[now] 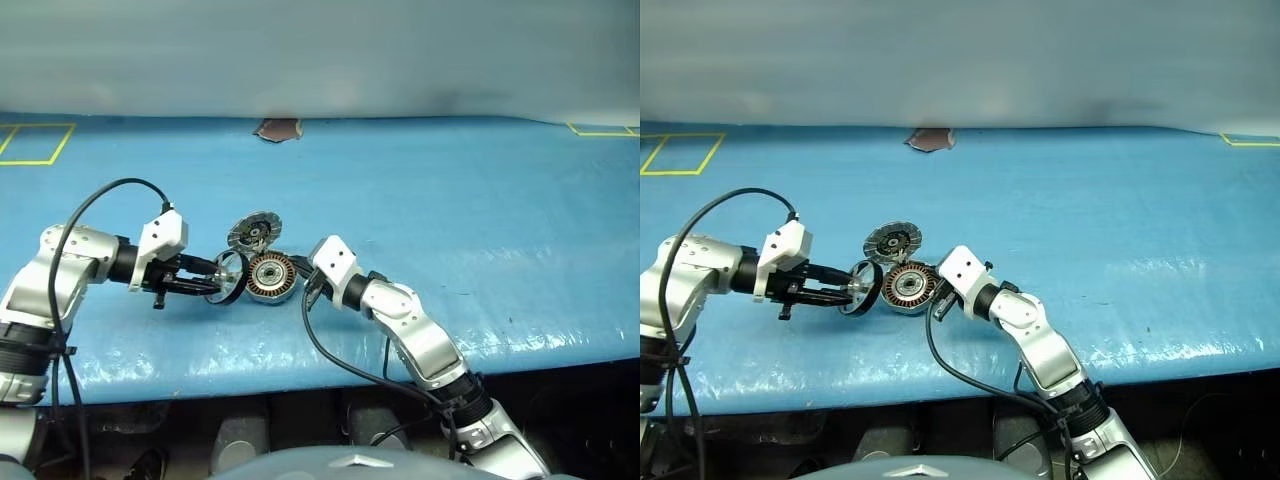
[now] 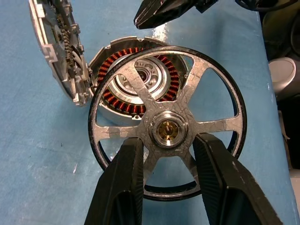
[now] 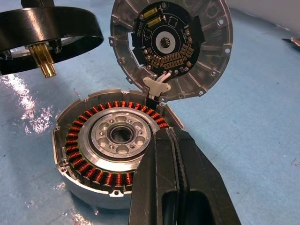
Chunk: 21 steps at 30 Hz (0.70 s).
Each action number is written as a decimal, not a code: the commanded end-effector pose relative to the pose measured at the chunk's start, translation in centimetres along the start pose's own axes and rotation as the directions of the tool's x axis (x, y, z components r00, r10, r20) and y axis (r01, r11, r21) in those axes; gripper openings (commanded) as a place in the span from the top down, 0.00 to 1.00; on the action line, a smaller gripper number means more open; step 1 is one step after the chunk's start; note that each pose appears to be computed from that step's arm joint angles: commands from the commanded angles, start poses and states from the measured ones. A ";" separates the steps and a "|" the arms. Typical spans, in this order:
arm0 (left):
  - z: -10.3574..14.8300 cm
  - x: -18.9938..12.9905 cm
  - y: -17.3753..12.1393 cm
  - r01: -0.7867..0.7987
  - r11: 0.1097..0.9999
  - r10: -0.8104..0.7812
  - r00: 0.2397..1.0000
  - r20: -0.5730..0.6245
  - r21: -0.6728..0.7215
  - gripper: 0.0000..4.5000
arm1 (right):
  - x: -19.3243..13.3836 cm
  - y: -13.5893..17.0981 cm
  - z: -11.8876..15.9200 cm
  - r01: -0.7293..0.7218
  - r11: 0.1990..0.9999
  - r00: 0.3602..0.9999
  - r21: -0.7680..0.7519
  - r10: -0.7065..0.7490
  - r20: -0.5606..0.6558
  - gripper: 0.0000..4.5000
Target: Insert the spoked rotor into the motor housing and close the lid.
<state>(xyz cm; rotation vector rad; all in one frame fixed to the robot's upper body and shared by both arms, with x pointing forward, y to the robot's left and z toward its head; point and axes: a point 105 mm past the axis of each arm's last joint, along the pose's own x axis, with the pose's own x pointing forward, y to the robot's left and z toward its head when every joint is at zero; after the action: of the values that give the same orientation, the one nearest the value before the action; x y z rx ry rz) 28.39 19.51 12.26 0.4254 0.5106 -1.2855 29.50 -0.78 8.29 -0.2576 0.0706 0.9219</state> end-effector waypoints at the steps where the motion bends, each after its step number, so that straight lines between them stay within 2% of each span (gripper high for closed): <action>1: 2.1 0.8 0.5 -0.012 0.996 0.012 1.000 0.002 0.092 0.69 | -0.3 0.1 0.6 -0.018 1.000 1.000 -0.012 0.019 0.023 1.00; 12: 3.5 3.5 0.6 0.069 0.986 -0.066 0.998 -0.025 0.150 0.69 | -1.4 1.5 0.1 -0.121 0.993 0.992 -0.003 0.121 0.026 1.00; 21: 3.6 4.4 1.0 0.094 0.975 -0.079 0.994 -0.081 0.204 0.69 | -1.9 1.5 -0.3 -0.135 0.991 0.990 0.025 0.134 0.034 1.00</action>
<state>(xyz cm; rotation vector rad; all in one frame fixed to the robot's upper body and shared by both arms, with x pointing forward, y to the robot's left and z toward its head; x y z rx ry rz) 30.27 14.50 11.70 0.5693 0.4968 -1.4103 27.33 -1.66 6.49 -0.2281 0.1424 1.0456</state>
